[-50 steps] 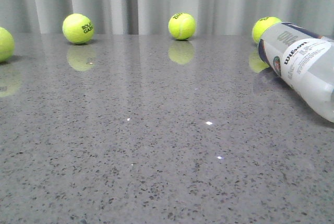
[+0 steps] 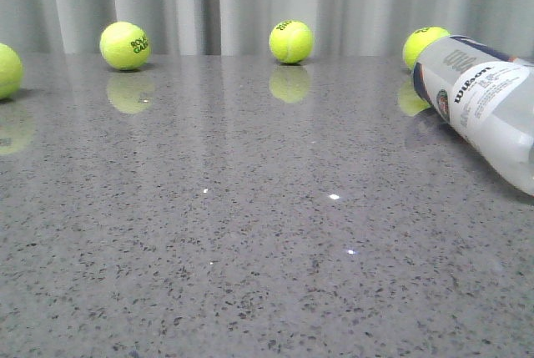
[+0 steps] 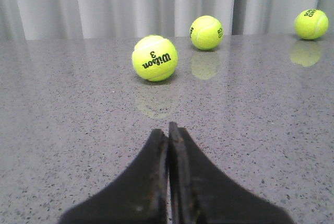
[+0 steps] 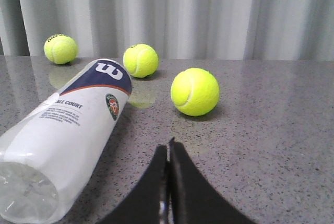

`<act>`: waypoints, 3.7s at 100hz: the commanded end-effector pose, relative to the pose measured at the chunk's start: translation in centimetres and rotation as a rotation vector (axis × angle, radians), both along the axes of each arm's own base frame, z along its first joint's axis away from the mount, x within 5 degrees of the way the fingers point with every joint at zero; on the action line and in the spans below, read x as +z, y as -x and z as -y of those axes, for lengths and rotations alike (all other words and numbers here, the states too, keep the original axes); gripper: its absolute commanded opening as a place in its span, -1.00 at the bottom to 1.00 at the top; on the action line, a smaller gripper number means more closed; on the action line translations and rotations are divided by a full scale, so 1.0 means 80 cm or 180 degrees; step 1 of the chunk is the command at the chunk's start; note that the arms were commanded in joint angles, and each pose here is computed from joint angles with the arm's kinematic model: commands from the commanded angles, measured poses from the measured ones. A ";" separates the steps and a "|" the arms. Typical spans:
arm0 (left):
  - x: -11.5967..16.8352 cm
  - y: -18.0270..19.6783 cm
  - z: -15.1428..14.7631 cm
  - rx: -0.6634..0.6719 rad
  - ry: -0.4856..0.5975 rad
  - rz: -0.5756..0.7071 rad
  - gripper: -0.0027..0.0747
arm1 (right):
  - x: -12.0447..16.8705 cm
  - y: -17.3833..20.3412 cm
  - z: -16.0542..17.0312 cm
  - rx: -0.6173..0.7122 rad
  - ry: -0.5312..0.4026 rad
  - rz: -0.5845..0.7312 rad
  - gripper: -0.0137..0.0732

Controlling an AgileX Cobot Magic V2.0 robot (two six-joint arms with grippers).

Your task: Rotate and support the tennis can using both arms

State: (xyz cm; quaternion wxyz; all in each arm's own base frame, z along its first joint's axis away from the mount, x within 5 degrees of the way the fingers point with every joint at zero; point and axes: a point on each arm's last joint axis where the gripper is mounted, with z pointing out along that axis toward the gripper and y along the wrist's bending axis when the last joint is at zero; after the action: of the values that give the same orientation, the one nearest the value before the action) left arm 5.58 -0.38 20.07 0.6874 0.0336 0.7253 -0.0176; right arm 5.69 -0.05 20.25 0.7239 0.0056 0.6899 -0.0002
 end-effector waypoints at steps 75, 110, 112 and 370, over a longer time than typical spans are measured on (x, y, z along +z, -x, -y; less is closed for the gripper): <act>-0.008 0.001 0.000 -0.0008 0.0049 0.0221 -0.99 | 0.021 0.005 -0.001 0.0007 0.0032 0.0450 -0.82; -0.008 0.001 0.000 -0.0008 0.0049 0.0221 -0.99 | 0.057 0.016 0.002 -0.0056 0.0050 -0.0013 -0.82; -0.008 0.001 0.000 -0.0008 0.0049 0.0221 -0.99 | 0.061 0.017 0.002 -0.0060 0.0058 -0.0047 -0.82; -0.008 0.001 0.000 -0.0003 0.0048 0.0221 -0.99 | 0.154 -0.337 -0.086 0.1379 -0.0586 -0.3884 -0.38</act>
State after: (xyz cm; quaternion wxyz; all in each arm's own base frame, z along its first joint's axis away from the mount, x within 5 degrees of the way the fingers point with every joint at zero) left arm 5.58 -0.38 20.07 0.6874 0.0336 0.7253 -0.0176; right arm 32.89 5.30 28.93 0.1243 0.0015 0.9743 0.1877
